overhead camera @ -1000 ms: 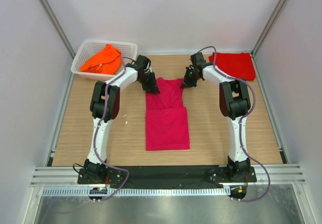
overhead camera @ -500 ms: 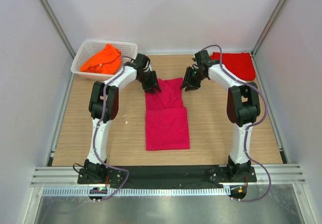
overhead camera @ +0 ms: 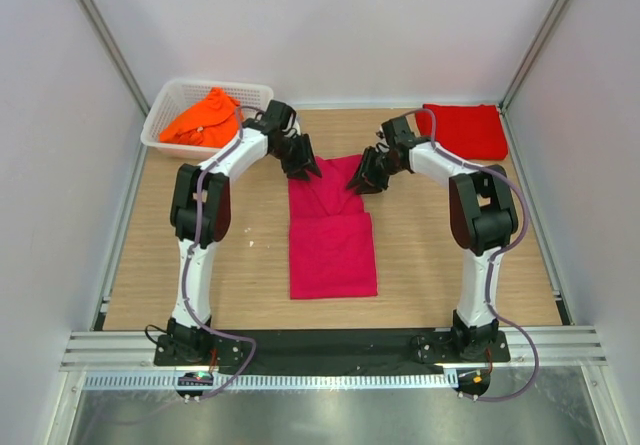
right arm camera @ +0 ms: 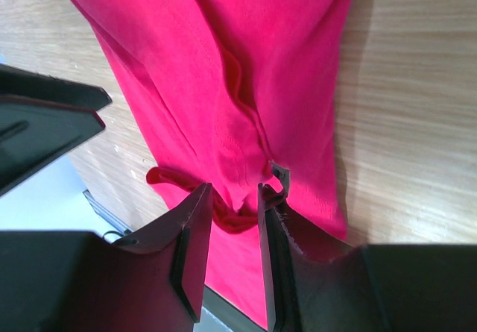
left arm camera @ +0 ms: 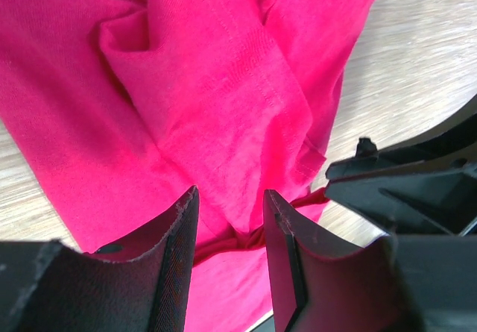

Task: Fold and stack the t-shirts
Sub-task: Fold the tshirt

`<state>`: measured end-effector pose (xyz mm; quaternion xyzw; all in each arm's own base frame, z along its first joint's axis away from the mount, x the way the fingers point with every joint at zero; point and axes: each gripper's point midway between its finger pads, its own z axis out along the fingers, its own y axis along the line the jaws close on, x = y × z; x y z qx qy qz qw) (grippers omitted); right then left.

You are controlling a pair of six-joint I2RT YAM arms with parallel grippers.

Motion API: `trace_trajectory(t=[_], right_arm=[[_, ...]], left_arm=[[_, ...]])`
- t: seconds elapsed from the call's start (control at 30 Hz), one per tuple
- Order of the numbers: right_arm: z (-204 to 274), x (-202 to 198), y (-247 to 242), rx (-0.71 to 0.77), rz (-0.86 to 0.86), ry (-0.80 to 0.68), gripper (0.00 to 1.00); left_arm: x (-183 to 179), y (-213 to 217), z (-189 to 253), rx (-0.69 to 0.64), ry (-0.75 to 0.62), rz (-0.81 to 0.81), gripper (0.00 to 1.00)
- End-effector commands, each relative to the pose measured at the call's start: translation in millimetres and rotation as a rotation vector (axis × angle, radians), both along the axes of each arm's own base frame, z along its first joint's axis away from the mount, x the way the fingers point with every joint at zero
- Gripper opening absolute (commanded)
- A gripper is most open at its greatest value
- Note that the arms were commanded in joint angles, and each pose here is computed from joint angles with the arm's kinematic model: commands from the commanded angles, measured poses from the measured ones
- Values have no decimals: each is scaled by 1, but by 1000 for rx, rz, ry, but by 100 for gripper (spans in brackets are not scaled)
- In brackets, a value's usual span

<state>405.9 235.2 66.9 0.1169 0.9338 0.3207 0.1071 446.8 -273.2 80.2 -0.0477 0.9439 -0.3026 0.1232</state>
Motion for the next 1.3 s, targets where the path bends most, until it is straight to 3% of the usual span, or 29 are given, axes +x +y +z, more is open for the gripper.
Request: trace_trajectory(t=[0.0, 0.87, 1.27], right_arm=[[6, 14, 10, 55, -14, -28, 37], [-4, -1, 9, 46, -31, 7, 41], [-2, 13, 10, 35, -51, -4, 33]], left_arm=[[-3, 1, 32, -37, -44, -1, 41], [-12, 6, 41, -41, -53, -8, 41], [-18, 14, 37, -31, -46, -16, 42]])
